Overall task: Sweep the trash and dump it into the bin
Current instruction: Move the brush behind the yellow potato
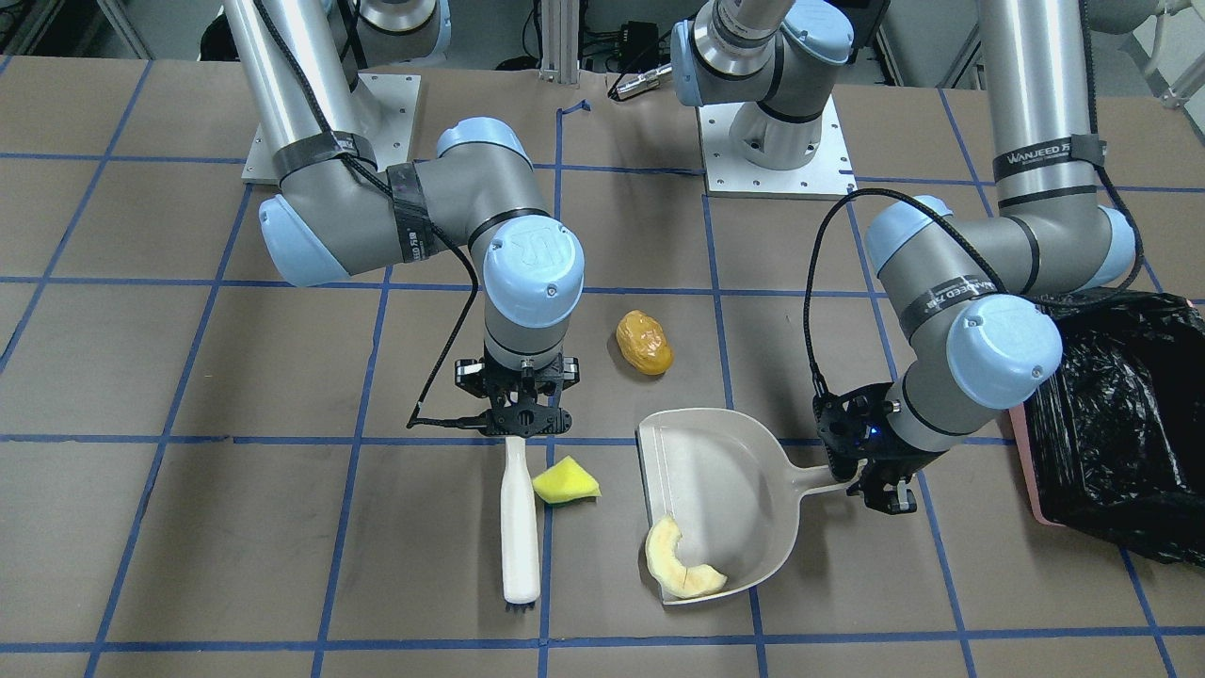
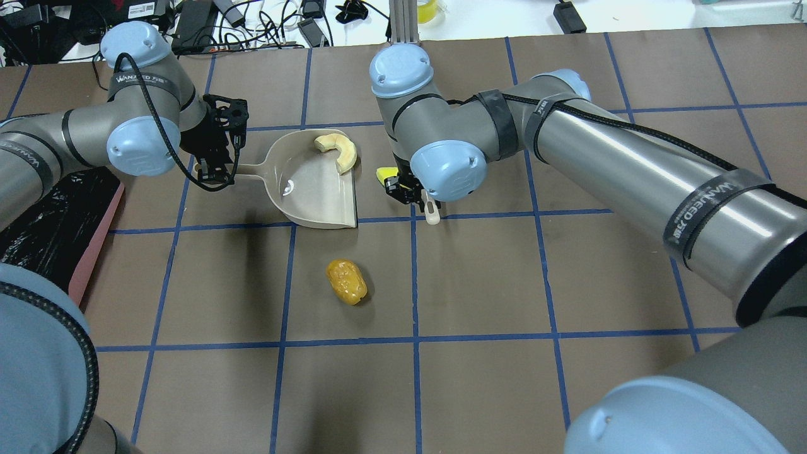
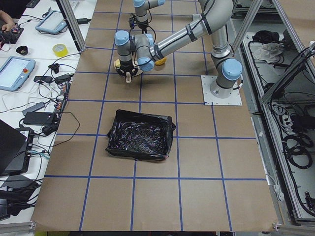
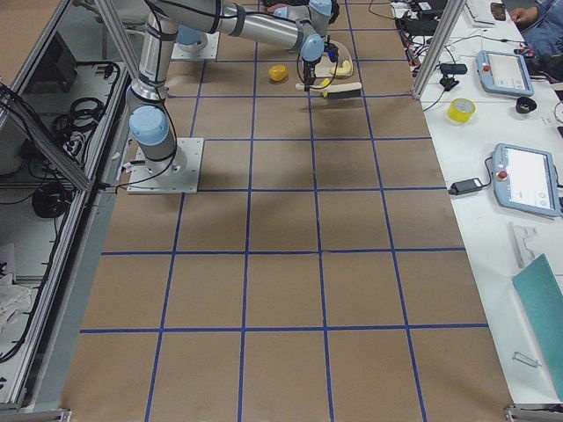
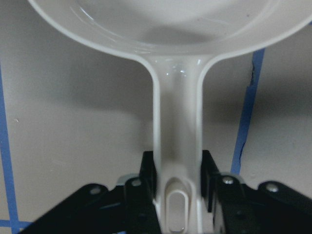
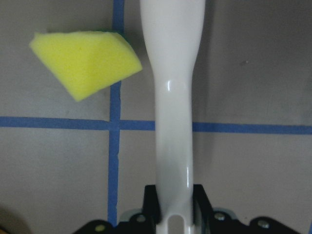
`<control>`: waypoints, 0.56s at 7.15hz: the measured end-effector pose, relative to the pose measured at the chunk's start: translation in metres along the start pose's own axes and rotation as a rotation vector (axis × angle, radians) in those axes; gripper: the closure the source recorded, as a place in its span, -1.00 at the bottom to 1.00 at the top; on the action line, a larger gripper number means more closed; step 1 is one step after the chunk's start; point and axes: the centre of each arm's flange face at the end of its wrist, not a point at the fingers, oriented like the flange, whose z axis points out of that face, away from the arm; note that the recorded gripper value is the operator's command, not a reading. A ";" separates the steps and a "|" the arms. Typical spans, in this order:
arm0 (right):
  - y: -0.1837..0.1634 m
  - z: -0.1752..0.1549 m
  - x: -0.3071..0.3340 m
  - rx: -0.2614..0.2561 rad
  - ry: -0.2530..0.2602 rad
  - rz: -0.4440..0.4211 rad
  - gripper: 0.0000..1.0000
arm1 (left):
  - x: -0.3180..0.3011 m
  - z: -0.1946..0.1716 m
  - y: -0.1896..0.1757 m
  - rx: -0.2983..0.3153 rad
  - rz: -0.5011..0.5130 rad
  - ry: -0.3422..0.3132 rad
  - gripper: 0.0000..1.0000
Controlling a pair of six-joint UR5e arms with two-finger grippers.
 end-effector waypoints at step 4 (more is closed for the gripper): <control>0.025 0.007 -0.004 -0.177 -0.049 0.220 1.00 | 0.000 0.000 0.000 0.000 0.000 0.000 1.00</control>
